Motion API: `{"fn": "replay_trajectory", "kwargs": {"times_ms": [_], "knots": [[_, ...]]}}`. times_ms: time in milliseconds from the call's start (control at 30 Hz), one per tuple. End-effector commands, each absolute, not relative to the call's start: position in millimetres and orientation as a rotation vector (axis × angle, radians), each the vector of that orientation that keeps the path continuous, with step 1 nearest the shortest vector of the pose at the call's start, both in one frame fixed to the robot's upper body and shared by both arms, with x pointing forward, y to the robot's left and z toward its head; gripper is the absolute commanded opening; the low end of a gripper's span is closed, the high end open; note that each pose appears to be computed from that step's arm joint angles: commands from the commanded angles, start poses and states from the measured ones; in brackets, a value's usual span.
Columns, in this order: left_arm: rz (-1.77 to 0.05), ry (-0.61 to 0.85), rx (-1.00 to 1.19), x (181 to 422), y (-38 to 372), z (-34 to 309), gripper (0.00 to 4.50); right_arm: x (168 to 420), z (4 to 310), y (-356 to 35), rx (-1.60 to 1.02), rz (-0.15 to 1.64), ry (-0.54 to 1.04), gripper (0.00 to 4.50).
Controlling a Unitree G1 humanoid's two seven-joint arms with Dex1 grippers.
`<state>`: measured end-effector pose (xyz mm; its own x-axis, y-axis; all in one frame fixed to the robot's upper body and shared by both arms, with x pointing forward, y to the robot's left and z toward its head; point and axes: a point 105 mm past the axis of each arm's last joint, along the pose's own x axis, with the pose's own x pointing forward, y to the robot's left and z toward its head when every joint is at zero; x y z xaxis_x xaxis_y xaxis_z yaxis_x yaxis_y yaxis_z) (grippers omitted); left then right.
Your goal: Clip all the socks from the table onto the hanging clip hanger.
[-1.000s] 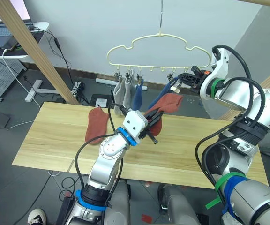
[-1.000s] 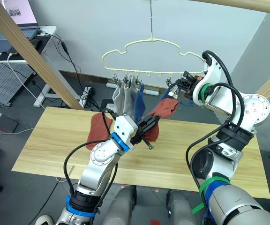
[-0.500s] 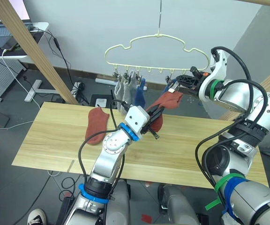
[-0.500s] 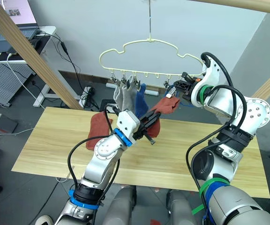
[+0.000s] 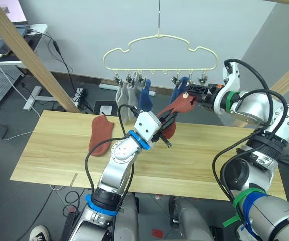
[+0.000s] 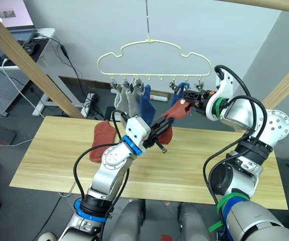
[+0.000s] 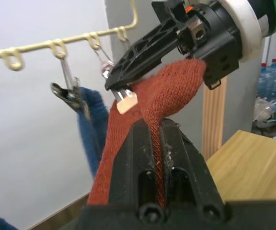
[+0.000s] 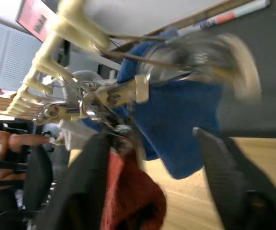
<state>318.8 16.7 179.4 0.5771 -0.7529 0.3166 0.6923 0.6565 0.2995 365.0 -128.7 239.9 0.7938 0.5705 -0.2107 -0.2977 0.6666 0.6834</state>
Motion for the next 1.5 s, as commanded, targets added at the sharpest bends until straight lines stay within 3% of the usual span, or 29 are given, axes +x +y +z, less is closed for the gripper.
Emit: {"fn": "replay_trajectory", "kwargs": {"times_ms": [33,233,333,500,733,867,967,1100,1200,1267,1400,1500], "knots": [[-0.885,-0.470,0.136,316.1,9.4,185.1,0.00,344.1,264.4,-131.1,0.615,0.673,0.313,4.19],[-0.897,-0.474,0.134,324.3,6.0,188.0,0.00,304.6,259.5,-148.1,0.462,0.787,0.244,4.19],[-0.904,-0.461,0.095,326.5,6.9,188.2,0.70,296.5,261.6,-153.2,0.411,0.766,0.182,4.23],[-0.889,-0.387,-0.002,332.6,14.1,182.1,2.26,297.6,254.4,-160.7,0.240,0.615,0.085,4.23],[-0.791,-0.131,-0.090,339.8,53.8,145.0,4.49,301.1,238.8,-149.3,-0.070,0.532,-0.050,4.23],[-0.690,-0.070,0.054,339.2,80.7,140.3,4.49,319.8,225.8,-150.1,-0.168,0.385,-0.102,4.23],[-0.735,-0.069,0.044,332.1,90.5,148.1,4.49,324.8,229.8,-131.1,-0.138,0.357,-0.190,4.23],[-0.813,-0.153,0.027,319.2,97.2,178.1,4.50,332.0,233.4,-104.1,-0.076,0.323,-0.244,3.36],[-0.823,-0.190,0.046,316.0,96.8,192.4,4.50,335.1,235.5,-95.6,-0.042,0.282,-0.267,3.36],[-0.829,-0.209,0.052,313.9,93.7,199.7,4.50,335.7,237.5,-96.2,-0.008,0.248,-0.292,3.07],[-0.838,-0.218,0.046,309.9,88.8,201.6,4.50,344.7,238.1,-102.8,0.006,0.162,-0.300,1.90],[-0.845,-0.236,0.062,306.5,86.4,204.5,4.50,353.1,240.4,-109.6,0.029,0.088,-0.307,1.90]]}}
